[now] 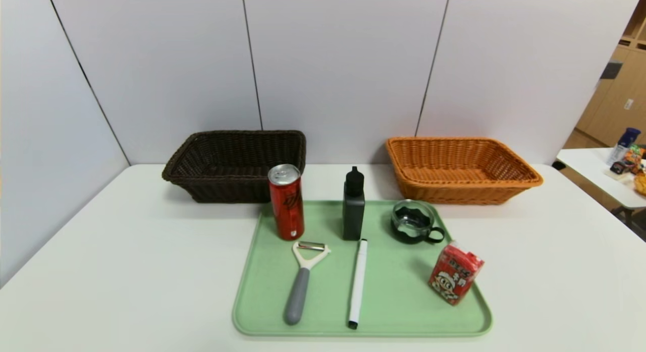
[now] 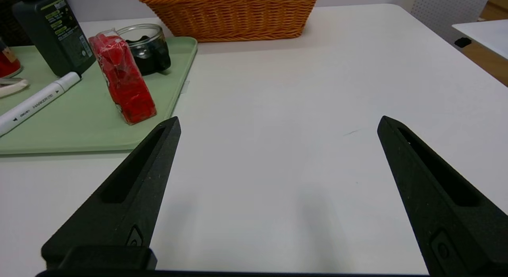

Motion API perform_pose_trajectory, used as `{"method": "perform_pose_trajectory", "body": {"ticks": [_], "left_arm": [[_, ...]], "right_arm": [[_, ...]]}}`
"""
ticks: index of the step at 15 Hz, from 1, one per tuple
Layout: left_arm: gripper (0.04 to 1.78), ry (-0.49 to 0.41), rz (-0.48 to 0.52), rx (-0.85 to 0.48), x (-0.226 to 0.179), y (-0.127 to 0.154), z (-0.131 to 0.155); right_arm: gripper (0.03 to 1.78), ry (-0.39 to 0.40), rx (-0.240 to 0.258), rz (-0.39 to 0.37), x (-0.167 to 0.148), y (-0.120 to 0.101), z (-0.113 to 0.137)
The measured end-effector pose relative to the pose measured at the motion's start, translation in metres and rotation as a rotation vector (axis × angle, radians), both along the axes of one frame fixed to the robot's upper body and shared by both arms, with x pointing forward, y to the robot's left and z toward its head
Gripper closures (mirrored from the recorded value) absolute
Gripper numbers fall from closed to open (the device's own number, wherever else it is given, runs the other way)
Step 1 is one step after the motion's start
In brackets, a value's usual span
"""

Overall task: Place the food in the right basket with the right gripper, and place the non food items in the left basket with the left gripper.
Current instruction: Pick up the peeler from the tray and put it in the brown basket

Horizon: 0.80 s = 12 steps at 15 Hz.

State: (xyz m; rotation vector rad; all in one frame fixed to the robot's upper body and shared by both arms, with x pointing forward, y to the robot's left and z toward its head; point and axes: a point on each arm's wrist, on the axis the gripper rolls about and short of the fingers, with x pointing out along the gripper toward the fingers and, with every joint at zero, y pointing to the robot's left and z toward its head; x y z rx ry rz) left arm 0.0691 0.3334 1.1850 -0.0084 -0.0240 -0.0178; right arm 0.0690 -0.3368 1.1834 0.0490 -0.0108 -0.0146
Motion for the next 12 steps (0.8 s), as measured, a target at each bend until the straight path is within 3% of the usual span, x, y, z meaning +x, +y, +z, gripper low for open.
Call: {"method": "perform_pose_trajectory", "body": {"ticks": [4, 6, 9, 12], "left_arm": [[0.13, 0.001, 0.019, -0.013, 0.000, 0.000, 0.000], [0.13, -0.015, 0.023, -0.008, -0.003, 0.001, 0.010], [0.13, -0.018, -0.017, -0.014, -0.015, 0.000, 0.053], [0.13, 0.037, -0.066, -0.059, -0.014, -0.001, 0.109]], "right_arm": [[0.10, -0.002, -0.049, 0.011, 0.000, 0.000, 0.001], [0.10, -0.035, -0.046, 0.048, -0.005, 0.001, 0.019], [0.10, -0.055, -0.001, 0.094, -0.011, 0.002, 0.081], [0.10, -0.014, 0.036, 0.132, 0.001, 0.003, 0.155]]}}
